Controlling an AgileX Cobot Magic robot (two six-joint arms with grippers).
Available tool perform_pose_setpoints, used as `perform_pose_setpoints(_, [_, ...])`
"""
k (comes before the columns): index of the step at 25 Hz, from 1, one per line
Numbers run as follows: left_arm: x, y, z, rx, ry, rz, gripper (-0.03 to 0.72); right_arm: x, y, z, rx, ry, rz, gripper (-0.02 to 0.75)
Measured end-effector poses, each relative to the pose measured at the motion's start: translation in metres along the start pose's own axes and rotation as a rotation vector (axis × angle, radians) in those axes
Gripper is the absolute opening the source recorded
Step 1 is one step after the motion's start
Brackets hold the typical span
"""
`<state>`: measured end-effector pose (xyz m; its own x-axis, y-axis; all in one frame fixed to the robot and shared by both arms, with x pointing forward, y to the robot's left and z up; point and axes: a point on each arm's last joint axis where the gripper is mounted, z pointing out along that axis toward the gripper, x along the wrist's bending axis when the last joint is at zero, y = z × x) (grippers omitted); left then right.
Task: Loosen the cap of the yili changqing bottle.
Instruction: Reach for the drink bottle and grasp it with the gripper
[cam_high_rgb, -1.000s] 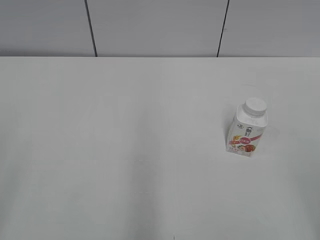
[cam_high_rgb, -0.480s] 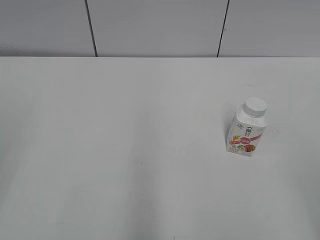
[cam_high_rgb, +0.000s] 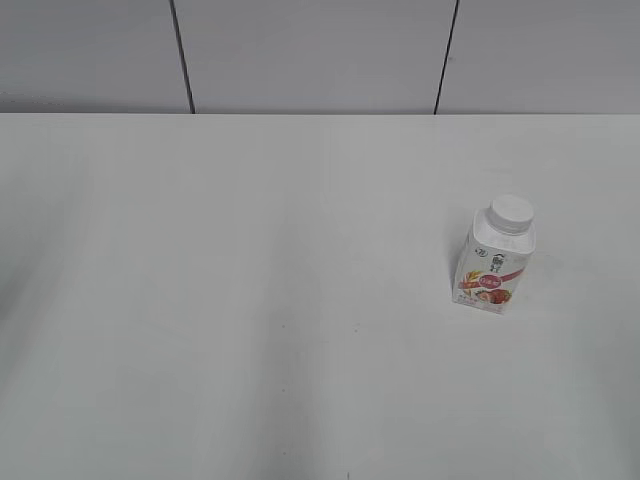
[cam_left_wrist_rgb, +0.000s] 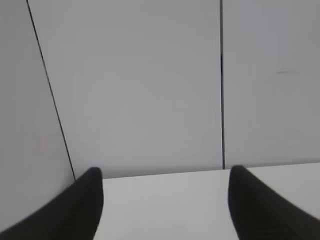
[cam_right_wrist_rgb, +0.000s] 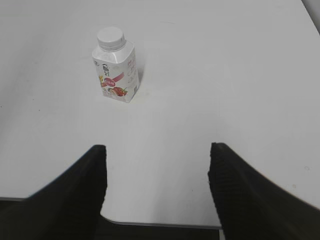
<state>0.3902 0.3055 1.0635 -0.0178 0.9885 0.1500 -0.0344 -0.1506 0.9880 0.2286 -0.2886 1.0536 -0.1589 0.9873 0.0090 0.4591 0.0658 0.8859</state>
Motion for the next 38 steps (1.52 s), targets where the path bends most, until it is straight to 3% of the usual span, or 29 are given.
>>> perform_pose_setpoints(10, [-0.007,-0.039,0.052,0.053,-0.036,-0.018,0.477,0.0,0.0,0.0,-0.001,0.001,0.0,0.511])
perform_pose_setpoints(19, [-0.017,-0.096,0.093,0.103,-0.075,-0.059,0.47,0.0,0.0,0.0,0.0,0.001,0.0,0.511])
perform_pose_setpoints(25, [-0.03,-0.123,0.117,0.178,-0.199,-0.056,0.452,0.0,0.0,0.0,0.0,0.001,0.001,0.511])
perform_pose_setpoints(31, [-0.043,-0.136,0.147,0.186,-0.344,-0.032,0.429,0.0,0.0,0.0,0.0,0.001,0.001,0.511])
perform_pose_setpoints(38, [-0.061,-0.148,0.189,0.118,-0.535,-0.143,0.428,0.0,0.0,0.0,0.0,0.001,0.001,0.511])
